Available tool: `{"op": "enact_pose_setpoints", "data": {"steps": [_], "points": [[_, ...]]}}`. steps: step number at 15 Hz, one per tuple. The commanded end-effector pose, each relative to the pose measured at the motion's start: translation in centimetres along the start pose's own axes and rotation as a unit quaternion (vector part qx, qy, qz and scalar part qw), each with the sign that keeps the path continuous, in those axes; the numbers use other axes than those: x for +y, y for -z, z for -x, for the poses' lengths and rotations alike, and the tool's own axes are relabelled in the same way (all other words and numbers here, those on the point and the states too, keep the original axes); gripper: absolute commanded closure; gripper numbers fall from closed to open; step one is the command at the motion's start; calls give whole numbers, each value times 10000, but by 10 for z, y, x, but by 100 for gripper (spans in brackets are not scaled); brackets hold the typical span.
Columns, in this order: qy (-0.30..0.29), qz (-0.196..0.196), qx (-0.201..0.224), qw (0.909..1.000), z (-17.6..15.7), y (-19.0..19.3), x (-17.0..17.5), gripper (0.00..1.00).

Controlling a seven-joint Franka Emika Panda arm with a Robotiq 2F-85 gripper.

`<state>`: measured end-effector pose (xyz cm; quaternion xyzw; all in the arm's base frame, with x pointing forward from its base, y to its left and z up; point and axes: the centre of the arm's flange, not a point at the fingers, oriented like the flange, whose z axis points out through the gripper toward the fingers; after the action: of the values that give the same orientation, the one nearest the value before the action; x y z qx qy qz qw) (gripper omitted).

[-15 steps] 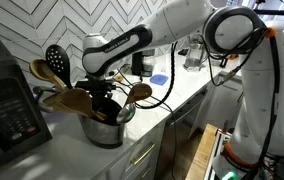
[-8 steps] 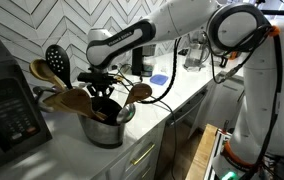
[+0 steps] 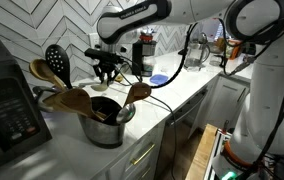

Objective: Put the white serving spoon in the pot

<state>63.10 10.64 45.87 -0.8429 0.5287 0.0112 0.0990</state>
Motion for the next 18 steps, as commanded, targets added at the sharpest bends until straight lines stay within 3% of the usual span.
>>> {"op": "enact_pose_setpoints", "data": {"steps": [1, 5, 6, 9, 18], "points": [[-239, -178, -416, 9987, -1, 43, 36, 93], [-381, -824, -1045, 9904, 11, 89, 73, 93], [-298, -639, -805, 9943, -1, 73, 33, 71], [-368, -810, -914, 9918, 7, 94, 53, 71], [-385, -765, -947, 9918, 9, 89, 57, 71]]}}
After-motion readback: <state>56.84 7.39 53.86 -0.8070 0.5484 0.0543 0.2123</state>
